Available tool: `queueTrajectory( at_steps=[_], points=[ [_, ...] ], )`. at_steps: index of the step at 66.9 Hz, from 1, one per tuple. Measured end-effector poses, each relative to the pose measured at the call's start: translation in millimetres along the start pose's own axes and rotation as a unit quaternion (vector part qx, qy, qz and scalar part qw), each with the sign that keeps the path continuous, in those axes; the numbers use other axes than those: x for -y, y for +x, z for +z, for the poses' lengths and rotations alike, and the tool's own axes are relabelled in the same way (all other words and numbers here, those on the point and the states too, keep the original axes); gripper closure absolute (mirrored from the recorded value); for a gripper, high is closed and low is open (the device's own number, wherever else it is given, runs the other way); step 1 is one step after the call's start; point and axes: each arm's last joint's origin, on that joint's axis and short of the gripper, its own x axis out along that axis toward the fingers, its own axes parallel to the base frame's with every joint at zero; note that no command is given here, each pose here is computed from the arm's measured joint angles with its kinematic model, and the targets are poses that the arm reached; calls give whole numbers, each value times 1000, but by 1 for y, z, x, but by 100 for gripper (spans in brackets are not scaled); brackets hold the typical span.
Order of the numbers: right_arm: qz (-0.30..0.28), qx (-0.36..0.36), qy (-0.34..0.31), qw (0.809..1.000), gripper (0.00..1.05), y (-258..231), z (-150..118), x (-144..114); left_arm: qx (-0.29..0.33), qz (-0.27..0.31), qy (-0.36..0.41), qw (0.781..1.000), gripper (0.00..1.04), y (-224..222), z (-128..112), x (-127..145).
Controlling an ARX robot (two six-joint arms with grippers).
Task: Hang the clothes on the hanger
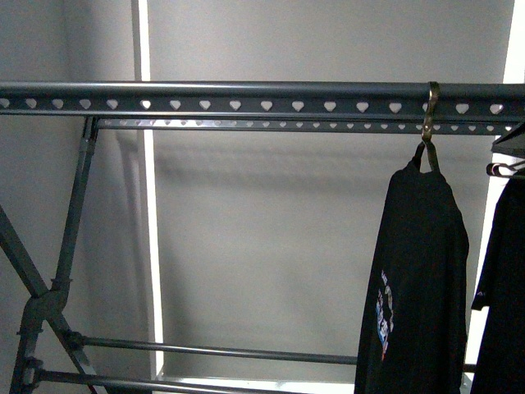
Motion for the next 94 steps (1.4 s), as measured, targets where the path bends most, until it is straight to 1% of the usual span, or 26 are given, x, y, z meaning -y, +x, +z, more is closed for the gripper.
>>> queueTrajectory(
  at_steps=[7,9,13,20,23,26,28,30,32,35,37,38,40,41,43,45,46,48,49,53,55,75,82,94],
  points=[
    [15,54,-48,997,8,-57,-23,-10,5,0,1,1000,101,-3,-1,0],
    [13,59,-57,997,5,-73,-33,-11,6,0,1,1000,101,-4,0,0],
    [6,78,-83,993,8,-107,-56,-9,8,0,1,1000,101,-6,0,0],
    [-25,136,-127,982,7,-157,-86,-1,7,0,1,1000,101,-8,0,0],
    [-37,164,-150,974,7,-177,-99,2,7,0,1,1000,101,-9,0,0],
    [-51,215,-184,958,8,-193,-109,2,7,0,1,1000,101,-11,0,0],
    [-56,216,-191,956,12,-199,-110,0,8,0,1,1000,101,-11,0,0],
    [-65,200,-188,960,17,-203,-109,-3,7,0,1,1000,101,-12,0,0],
    [-71,164,-178,968,24,-206,-111,-5,8,0,1,1000,101,-13,0,0],
    [-77,101,-161,979,35,-204,-125,-4,7,0,1,1000,101,-14,0,0],
    [-84,73,-154,982,42,-202,-134,-1,7,0,1,1000,101,-14,0,0],
    [-86,64,-152,983,47,-201,-139,-1,7,0,1,1000,101,-15,0,0],
    [-86,60,-152,983,54,-200,-143,0,7,0,1,1000,101,-15,0,0],
    [-88,61,-153,982,59,-200,-144,-1,7,0,1,1000,101,-16,0,0],
    [-102,66,-154,981,67,-200,-146,-4,6,0,1,1000,101,-18,-1,0],
    [-99,71,-155,980,74,-200,-147,-7,-7,-1,1,1000,101,-21,-4,0],
    [-96,72,-155,981,75,-200,-148,-8,-8,-1,1,1000,101,-22,-4,0],
    [-83,70,-157,982,83,-199,-149,-10,-5,0,1,1000,101,-25,-4,0],
    [-81,70,-157,982,84,-199,-150,-11,-2,0,1,1000,101,-26,-4,0],
    [-80,66,-157,982,98,-198,-155,-10,4,1,1,1000,101,-27,-3,0],
    [-80,66,-157,982,103,-198,-156,-9,4,1,1,1000,101,-27,-3,0],
    [-81,66,-158,982,102,-197,-165,-6,4,1,1,1000,101,-27,-3,0],
    [-81,66,-158,982,102,-196,-174,-3,4,1,1,1000,101,-27,-3,0],
    [-80,66,-158,982,102,-196,-174,-3,4,1,1,1000,101,-27,-3,0]
  ],
)
